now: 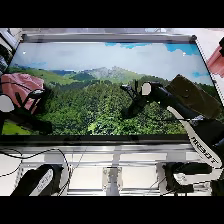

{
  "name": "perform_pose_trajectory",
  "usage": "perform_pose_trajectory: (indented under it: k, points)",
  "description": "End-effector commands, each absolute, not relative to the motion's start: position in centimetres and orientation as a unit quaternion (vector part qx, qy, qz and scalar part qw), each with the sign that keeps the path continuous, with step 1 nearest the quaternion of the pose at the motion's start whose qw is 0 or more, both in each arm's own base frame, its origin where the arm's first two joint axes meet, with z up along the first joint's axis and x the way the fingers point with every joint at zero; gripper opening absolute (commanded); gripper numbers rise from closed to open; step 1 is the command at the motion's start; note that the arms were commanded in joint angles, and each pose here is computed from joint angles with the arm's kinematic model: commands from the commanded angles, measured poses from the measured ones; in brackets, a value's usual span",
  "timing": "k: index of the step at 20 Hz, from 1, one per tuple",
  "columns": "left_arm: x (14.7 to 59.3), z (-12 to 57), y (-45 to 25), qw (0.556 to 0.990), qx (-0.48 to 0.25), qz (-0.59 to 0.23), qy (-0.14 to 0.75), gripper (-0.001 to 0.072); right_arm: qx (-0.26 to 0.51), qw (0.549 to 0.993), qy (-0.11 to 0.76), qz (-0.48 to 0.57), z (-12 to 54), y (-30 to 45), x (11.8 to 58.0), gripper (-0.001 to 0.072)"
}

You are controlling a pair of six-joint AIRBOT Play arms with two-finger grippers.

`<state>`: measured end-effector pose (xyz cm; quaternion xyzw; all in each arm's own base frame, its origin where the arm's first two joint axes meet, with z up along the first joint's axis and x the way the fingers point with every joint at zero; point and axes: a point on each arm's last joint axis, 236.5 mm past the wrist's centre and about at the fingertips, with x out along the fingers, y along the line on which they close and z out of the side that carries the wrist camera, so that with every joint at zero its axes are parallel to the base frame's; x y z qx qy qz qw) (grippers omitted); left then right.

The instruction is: Fold the clothes and pants, and hang the long-sleeved shirts on hangers.

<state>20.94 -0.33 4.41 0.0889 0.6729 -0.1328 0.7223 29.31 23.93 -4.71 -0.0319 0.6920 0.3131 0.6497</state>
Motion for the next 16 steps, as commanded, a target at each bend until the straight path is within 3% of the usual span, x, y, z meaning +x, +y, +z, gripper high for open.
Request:
perform_pose_trajectory:
  k: [1,5,7,9,11,16]
  points:
    - [22.1,4.6,-0.9,0.74,0.082,-0.138,0.653,0.0611,-0.031,0.65,0.692,0.314,-4.7,24.0,29.3,0.0013]
    - [22.3,4.6,-0.9,0.742,0.083,-0.138,0.651,0.061,-0.029,0.655,0.687,0.313,-4.7,24.1,29.6,0.0013]
    - [24.2,4.7,0.7,0.764,0.118,-0.114,0.624,0.0601,-0.029,0.657,0.685,0.313,-4.7,24.2,29.8,0.0013]
    - [29.0,5.7,5.1,0.807,0.193,-0.04,0.557,0.0454,-0.029,0.657,0.685,0.313,-4.7,24.2,29.8,0.0013]
    - [32.1,6.0,8.5,0.817,0.236,0.022,0.526,0.0455,-0.029,0.657,0.685,0.313,-4.7,24.2,29.8,0.0013]
    - [32.6,-0.4,13.8,0.736,0.281,0.051,0.613,0.0497,-0.022,0.655,0.686,0.317,-4.6,24.5,29.6,0.0013]
